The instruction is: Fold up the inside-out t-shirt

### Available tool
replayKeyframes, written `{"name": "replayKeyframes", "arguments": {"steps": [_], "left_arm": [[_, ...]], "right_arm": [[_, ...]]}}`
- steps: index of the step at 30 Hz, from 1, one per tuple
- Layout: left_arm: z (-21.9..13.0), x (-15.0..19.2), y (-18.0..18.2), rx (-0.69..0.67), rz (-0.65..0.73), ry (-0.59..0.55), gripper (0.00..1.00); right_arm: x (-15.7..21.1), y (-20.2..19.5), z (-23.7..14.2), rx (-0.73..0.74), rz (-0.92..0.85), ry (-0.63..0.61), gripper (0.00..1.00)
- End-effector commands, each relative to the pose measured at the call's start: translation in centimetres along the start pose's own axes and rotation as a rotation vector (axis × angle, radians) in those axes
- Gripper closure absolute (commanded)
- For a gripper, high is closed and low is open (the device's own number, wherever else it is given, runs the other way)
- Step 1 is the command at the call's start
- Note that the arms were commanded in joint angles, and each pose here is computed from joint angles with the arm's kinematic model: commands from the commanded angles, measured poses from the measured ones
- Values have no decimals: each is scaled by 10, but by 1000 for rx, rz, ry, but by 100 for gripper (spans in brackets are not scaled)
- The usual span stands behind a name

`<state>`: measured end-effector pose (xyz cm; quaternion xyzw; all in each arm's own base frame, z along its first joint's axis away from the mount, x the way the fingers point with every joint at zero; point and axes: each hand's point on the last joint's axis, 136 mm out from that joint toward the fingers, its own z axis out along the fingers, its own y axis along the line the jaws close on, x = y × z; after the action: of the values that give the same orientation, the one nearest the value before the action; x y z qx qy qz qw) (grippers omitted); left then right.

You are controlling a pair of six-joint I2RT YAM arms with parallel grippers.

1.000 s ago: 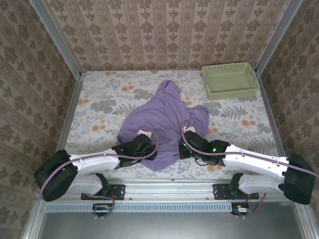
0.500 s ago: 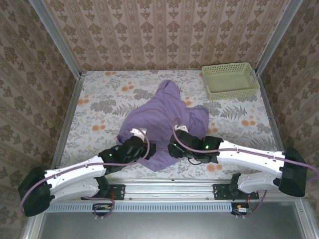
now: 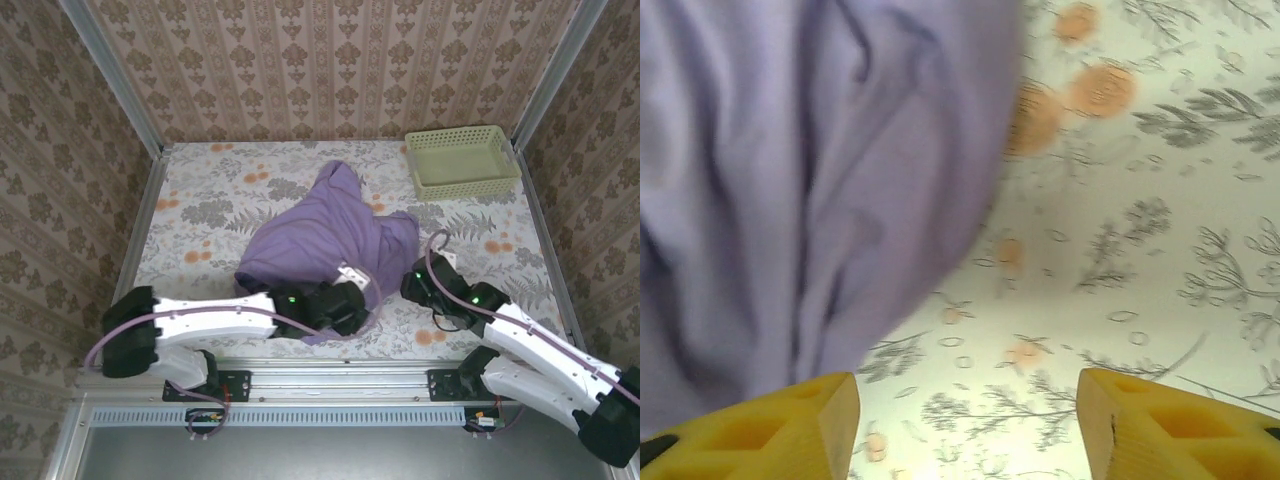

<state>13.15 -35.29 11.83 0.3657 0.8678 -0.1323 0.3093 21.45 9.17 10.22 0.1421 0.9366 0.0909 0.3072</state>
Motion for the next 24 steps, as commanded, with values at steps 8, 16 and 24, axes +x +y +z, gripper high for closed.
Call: {"name": "replayKeyframes", "arguments": {"steps": [8, 16, 24], "left_arm": [[36, 17, -15, -85, 161, 217, 18], [39, 26, 7, -193, 99, 251, 45], [17, 44, 18, -41, -61, 123, 79]], "right_arm": [[19, -34, 15, 4, 178, 35, 30], [19, -14, 26, -73, 165, 69, 29], [24, 31, 27, -186, 20, 96, 30]]}}
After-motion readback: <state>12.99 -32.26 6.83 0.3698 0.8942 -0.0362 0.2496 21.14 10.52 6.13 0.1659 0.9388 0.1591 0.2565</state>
